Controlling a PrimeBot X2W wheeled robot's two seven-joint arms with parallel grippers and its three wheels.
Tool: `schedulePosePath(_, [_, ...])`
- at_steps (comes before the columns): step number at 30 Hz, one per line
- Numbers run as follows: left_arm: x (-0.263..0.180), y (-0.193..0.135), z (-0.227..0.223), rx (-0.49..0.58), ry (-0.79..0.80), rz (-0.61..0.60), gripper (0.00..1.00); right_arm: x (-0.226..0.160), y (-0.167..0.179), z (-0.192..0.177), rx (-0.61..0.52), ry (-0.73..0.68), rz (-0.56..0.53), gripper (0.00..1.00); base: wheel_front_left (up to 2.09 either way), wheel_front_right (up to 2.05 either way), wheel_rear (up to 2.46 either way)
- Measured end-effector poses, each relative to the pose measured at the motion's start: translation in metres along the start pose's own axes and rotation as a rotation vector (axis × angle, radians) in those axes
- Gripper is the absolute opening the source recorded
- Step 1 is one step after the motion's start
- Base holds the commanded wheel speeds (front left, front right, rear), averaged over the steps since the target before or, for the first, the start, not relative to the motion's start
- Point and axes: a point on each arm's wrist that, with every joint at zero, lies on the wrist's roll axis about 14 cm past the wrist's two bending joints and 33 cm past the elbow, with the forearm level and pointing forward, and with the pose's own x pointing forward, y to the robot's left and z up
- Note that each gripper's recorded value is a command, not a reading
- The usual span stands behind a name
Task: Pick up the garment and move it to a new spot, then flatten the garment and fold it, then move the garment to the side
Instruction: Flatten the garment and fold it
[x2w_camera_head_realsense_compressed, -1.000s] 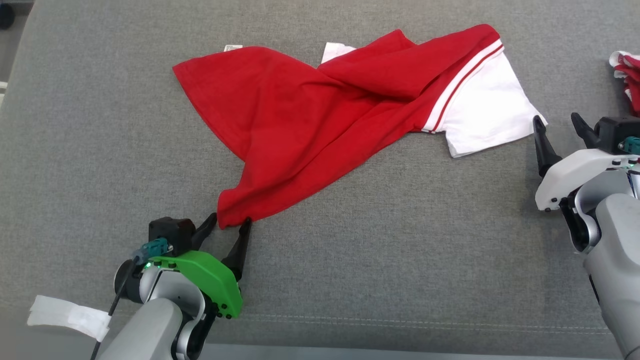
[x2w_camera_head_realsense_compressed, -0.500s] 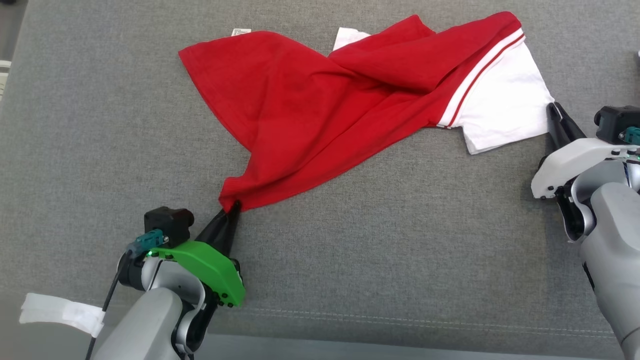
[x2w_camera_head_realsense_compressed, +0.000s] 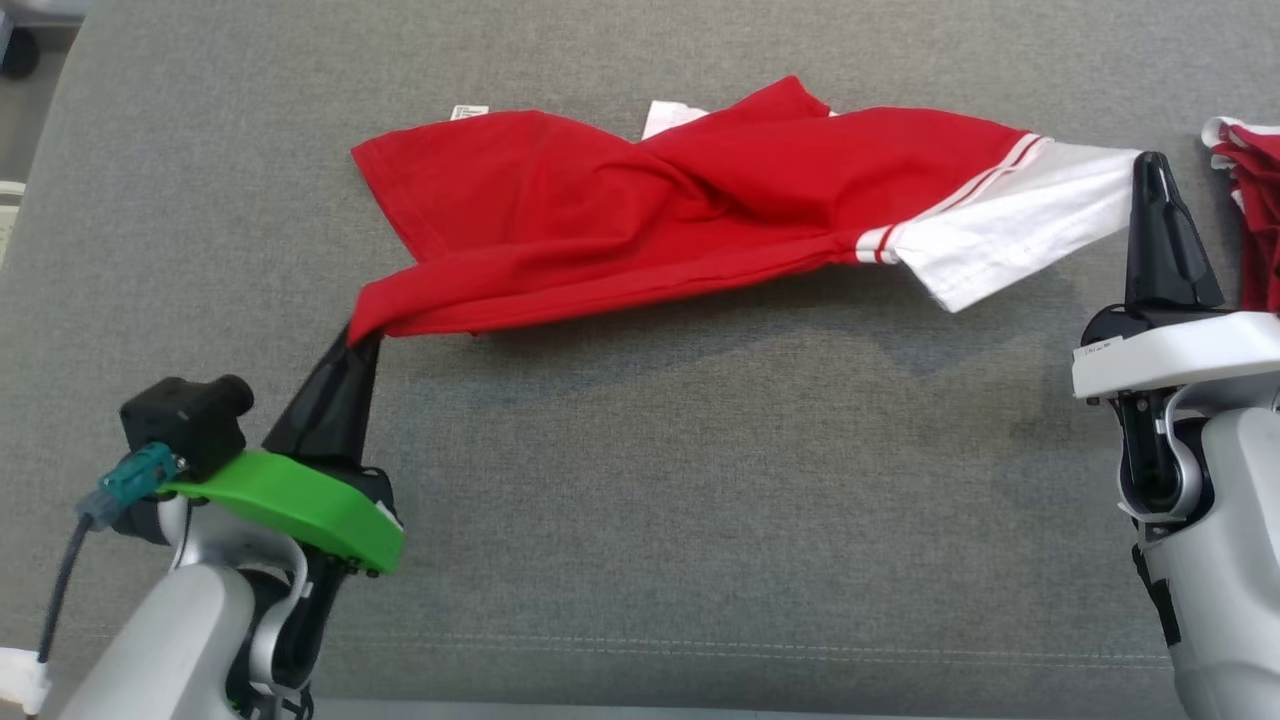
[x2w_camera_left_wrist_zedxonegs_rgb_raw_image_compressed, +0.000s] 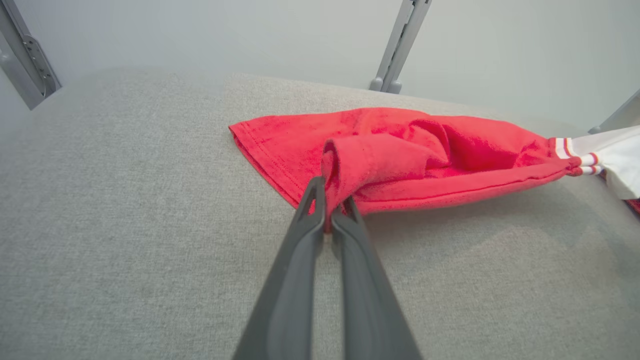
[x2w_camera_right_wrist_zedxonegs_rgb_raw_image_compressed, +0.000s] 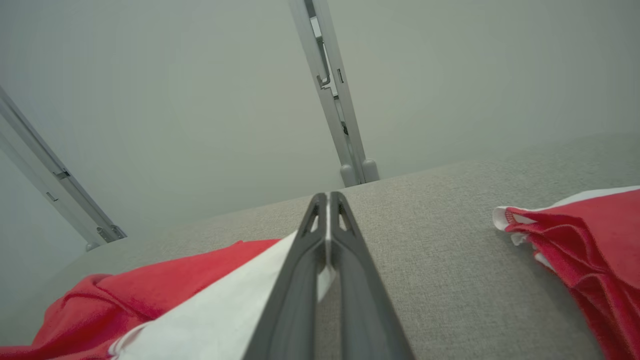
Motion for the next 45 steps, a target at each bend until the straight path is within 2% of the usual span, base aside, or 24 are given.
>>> schedulePosePath(3, [-0.001, -0.004, 0.03, 0.032, -0.075, -0.012, 0.0, -0.008, 0.012, 0.032, 0.009, -0.1, 0.028, 0.0, 0.0, 0.0, 0.0])
schedulePosePath(4, [-0.001, -0.005, 0.055, 0.052, -0.14, -0.015, 0.0, -0.01, 0.023, 0.057, 0.01, -0.173, 0.055, 0.0, 0.0, 0.0, 0.0])
schedulePosePath(7, [0.0, -0.011, 0.095, 0.098, -0.239, -0.032, 0.0, -0.012, 0.039, 0.093, -0.019, -0.262, 0.108, 0.0, 0.0, 0.0, 0.0])
schedulePosePath(16, [-0.004, -0.046, 0.223, 0.246, -0.533, -0.102, 0.0, -0.013, 0.101, 0.222, -0.166, -0.548, 0.283, 0.0, 0.0, 0.0, 0.0])
schedulePosePath(27, [-0.023, -0.084, 0.325, 0.38, -0.736, -0.139, 0.0, -0.035, 0.137, 0.345, -0.348, -0.803, 0.336, 0.0, 0.0, 0.0, 0.0])
schedulePosePath(34, [-0.024, -0.101, 0.342, 0.419, -0.742, -0.172, 0.0, -0.031, 0.143, 0.366, -0.43, -0.8, 0.328, 0.0, 0.0, 0.0, 0.0])
schedulePosePath(39, [-0.001, -0.097, 0.33, 0.397, -0.676, -0.169, 0.0, -0.007, 0.136, 0.35, -0.426, -0.719, 0.313, 0.0, 0.0, 0.0, 0.0])
schedulePosePath(45, [0.042, -0.078, 0.317, 0.296, -0.619, -0.137, 0.0, 0.036, 0.115, 0.328, -0.417, -0.639, 0.262, 0.0, 0.0, 0.0, 0.0])
